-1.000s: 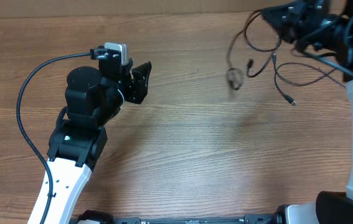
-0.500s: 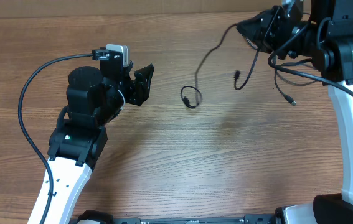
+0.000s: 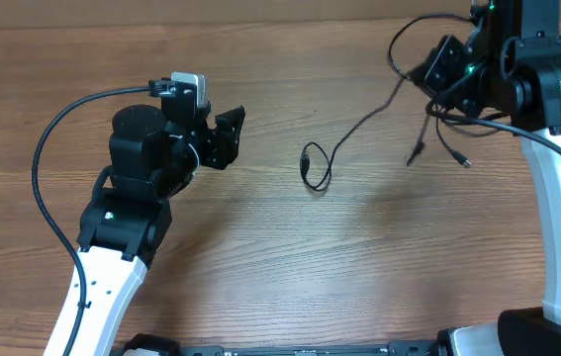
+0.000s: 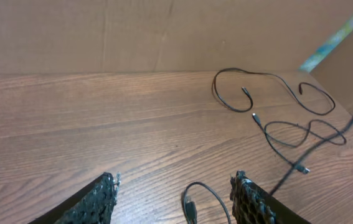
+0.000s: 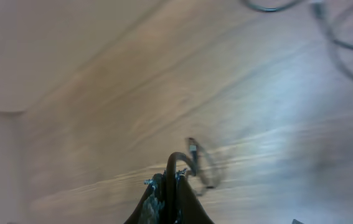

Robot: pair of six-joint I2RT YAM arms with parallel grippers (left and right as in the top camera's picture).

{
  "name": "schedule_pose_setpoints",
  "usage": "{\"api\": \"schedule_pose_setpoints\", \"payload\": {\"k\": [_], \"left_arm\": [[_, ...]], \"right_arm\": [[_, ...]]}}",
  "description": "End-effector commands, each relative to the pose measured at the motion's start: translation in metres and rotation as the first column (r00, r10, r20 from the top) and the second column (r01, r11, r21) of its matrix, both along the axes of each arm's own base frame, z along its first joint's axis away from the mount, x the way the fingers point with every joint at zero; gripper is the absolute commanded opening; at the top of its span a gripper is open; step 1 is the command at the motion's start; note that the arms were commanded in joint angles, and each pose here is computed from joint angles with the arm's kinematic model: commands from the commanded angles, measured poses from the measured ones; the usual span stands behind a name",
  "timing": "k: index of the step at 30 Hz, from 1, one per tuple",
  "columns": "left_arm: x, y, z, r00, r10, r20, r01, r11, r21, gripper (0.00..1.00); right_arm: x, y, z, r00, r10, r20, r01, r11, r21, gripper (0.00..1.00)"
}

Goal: Untangle cables

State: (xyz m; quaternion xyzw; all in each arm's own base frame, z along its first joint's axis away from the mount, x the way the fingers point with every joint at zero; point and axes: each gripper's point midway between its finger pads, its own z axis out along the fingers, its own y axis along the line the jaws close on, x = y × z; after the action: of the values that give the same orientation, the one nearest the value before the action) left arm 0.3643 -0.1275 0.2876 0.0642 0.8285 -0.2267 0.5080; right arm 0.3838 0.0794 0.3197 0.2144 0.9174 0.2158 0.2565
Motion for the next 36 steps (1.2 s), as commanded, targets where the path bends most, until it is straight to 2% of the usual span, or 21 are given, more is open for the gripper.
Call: {"api": "schedule_pose_setpoints", "payload": {"k": [1, 7, 11, 24, 27, 31, 36], "left_arm": [[0.003, 0.003, 0.005, 1.0, 0.017, 0.008, -0.017, 1.0, 0.001, 0.62], [0.003, 0.003, 0.006, 1.0, 0.017, 0.008, -0.017, 1.0, 0.001, 0.62], [0.003, 0.003, 0.005, 1.0, 0.017, 0.008, -0.017, 1.0, 0.001, 0.63], [0.002, 0.003, 0.004, 1.0, 0.017, 0.001, -0.017, 1.0, 0.003, 0.62], [0.002, 0.003, 0.004, 1.0, 0.017, 0.001, -0.017, 1.0, 0.003, 0.62], [0.002, 0.003, 0.004, 1.0, 0.017, 0.001, -0.017, 1.0, 0.003, 0.62], [0.002, 0.003, 0.004, 1.0, 0.017, 0.001, -0.017, 1.0, 0.003, 0.63]], "right_arm": [[-0.001, -0.026, -0.015, 0.997, -0.072, -0.041, 0.065, 0.988, -0.143, 0.04], [-0.019, -0.039, -0.05, 0.971, -0.111, -0.212, 0.061, 0.971, -0.23, 0.04], [-0.02, -0.049, -0.07, 0.948, -0.147, -0.282, 0.059, 0.953, -0.296, 0.04], [-0.011, -0.04, -0.149, 0.874, -0.131, -0.468, -0.016, 0.955, -0.297, 0.04], [-0.013, -0.035, -0.171, 0.86, -0.112, -0.498, -0.041, 0.958, -0.285, 0.18], [-0.015, -0.034, -0.191, 0.847, -0.112, -0.519, -0.049, 0.957, -0.286, 0.27], [-0.014, -0.027, -0.2, 0.839, -0.091, -0.537, -0.056, 0.966, -0.251, 0.33]]}}
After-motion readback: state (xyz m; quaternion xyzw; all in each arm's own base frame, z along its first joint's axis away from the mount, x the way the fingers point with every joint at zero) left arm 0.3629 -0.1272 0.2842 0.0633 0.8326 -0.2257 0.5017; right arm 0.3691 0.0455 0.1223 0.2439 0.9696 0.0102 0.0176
